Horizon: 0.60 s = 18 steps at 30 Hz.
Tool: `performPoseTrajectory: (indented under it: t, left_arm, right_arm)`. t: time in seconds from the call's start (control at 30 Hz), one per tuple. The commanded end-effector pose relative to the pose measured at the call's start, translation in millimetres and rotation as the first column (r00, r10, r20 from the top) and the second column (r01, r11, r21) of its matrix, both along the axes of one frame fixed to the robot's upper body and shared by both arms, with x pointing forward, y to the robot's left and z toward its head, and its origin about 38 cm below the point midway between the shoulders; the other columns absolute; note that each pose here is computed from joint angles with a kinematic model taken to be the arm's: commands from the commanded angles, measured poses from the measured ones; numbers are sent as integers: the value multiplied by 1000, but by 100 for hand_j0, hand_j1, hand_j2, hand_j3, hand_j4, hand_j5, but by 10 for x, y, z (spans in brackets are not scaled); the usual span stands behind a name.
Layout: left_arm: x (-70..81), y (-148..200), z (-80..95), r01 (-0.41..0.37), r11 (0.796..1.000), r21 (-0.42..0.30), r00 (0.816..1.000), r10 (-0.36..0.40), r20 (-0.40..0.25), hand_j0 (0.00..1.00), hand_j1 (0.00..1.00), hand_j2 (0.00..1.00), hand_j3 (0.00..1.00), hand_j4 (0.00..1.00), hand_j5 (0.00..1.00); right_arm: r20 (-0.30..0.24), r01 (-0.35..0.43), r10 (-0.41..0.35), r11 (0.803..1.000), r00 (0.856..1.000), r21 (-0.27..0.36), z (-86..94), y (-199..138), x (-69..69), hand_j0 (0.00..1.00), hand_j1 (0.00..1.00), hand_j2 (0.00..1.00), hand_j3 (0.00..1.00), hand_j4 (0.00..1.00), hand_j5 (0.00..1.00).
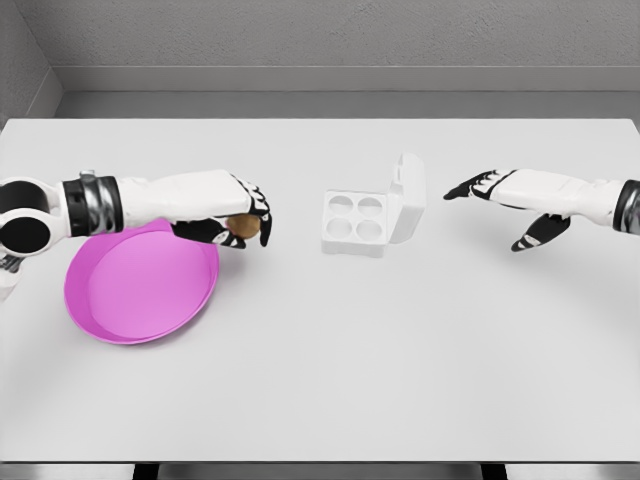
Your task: Pack egg into the box and close the box lid
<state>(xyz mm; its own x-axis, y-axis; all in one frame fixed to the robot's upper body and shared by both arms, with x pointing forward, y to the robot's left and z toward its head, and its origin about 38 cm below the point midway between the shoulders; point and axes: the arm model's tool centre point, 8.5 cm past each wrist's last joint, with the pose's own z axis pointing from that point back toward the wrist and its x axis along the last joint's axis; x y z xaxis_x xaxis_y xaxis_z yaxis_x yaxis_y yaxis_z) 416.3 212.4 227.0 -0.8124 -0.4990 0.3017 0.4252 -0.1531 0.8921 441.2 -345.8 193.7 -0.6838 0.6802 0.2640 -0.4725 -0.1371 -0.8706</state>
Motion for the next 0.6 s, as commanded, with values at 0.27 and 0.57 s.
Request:
performPoseTrajectory:
  t: [0.27, 0.57]
  left_arm:
    - [13, -95, 13, 14, 1000, -15, 1000, -14, 3, 40, 40, 40, 40, 40, 40]
    - [31, -163, 12, 21, 1000, -18, 1000, -21, 11, 40, 40, 40, 40, 40, 40]
  right_arm:
    - [-1, 4, -4, 1000, 1000, 5, 7, -10, -4, 100, 100, 100, 100, 100, 100]
    - [-5, 6, -6, 1000, 1000, 1, -1, -23, -5, 100, 100, 100, 100, 100, 100]
